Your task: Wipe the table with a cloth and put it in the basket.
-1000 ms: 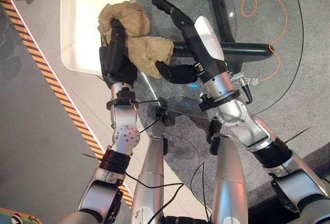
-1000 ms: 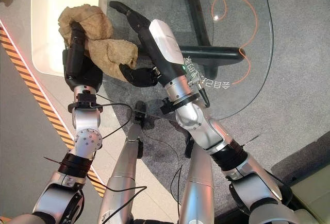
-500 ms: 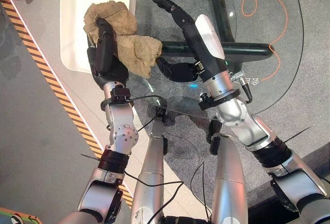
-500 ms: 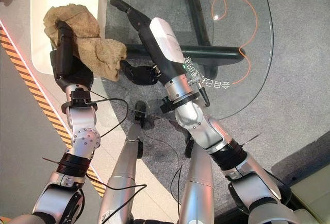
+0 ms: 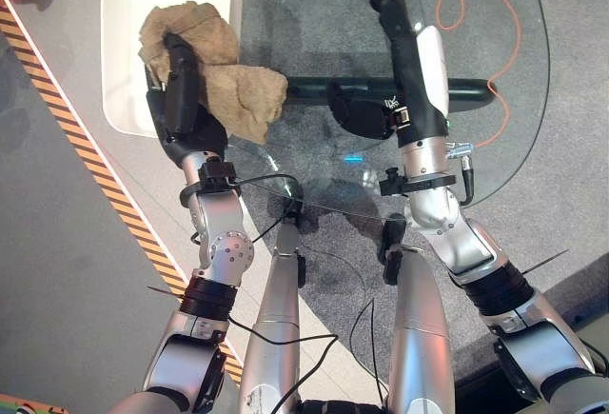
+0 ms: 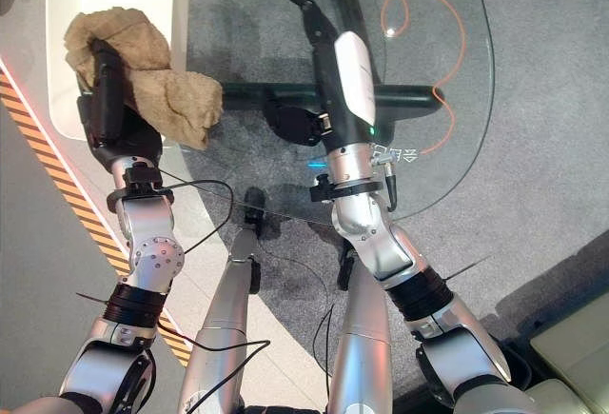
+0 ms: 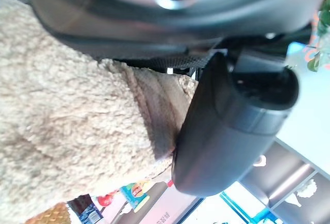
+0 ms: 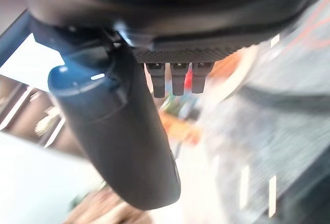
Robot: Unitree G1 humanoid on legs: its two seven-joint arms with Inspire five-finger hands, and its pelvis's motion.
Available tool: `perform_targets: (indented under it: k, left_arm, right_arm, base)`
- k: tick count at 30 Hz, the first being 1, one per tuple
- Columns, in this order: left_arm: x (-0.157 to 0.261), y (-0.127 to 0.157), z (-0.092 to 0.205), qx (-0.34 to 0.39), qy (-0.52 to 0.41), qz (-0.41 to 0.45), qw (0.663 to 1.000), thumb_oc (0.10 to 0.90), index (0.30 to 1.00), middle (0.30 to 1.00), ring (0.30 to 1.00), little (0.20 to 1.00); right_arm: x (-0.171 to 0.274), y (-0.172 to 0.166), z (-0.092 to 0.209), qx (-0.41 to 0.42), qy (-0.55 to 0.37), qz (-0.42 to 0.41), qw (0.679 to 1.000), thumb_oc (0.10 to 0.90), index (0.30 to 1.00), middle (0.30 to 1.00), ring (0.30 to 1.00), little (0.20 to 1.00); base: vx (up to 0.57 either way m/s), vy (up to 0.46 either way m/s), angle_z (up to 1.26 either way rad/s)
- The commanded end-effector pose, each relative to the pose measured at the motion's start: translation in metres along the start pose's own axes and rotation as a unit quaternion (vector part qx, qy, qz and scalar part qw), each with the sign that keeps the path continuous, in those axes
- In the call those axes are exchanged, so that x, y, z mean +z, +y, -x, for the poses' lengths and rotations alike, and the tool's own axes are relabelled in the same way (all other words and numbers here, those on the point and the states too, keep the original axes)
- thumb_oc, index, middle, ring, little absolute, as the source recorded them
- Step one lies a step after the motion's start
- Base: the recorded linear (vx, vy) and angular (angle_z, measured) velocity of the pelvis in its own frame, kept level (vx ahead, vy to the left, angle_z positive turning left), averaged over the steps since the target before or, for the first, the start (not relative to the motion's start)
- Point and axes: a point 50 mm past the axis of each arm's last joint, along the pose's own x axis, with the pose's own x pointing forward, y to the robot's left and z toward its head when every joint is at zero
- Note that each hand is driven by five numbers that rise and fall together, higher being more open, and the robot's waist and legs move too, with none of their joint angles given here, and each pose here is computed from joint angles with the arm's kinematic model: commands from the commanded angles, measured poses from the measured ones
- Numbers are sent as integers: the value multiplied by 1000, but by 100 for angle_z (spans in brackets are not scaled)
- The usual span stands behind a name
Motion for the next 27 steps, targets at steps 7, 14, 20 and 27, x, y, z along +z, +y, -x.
perform_targets:
  k: [7,14,20,27]
  left_arm:
    - [53,-32,-16,-115,-156,9,981,100,300,300,300,200]
    - [61,-22,-25,-110,-164,-6,980,100,300,300,300,200]
    - [69,-23,-39,-104,-180,-32,978,100,300,300,300,200]
    - [79,-46,-61,-103,-201,-71,972,100,300,300,300,200]
  right_arm:
    - [-14,-47,0,-208,-13,4,978,800,900,900,900,900]
    - [-62,-89,11,-353,86,28,931,800,900,900,900,900]
    - [-105,-115,30,-430,185,68,881,800,900,900,900,900]
    - [-141,-126,52,-437,292,93,846,800,900,900,900,900]
  base:
    - [1,1,0]
    - [3,4,-3]
    - [0,0,0]
    - [-7,-1,-2]
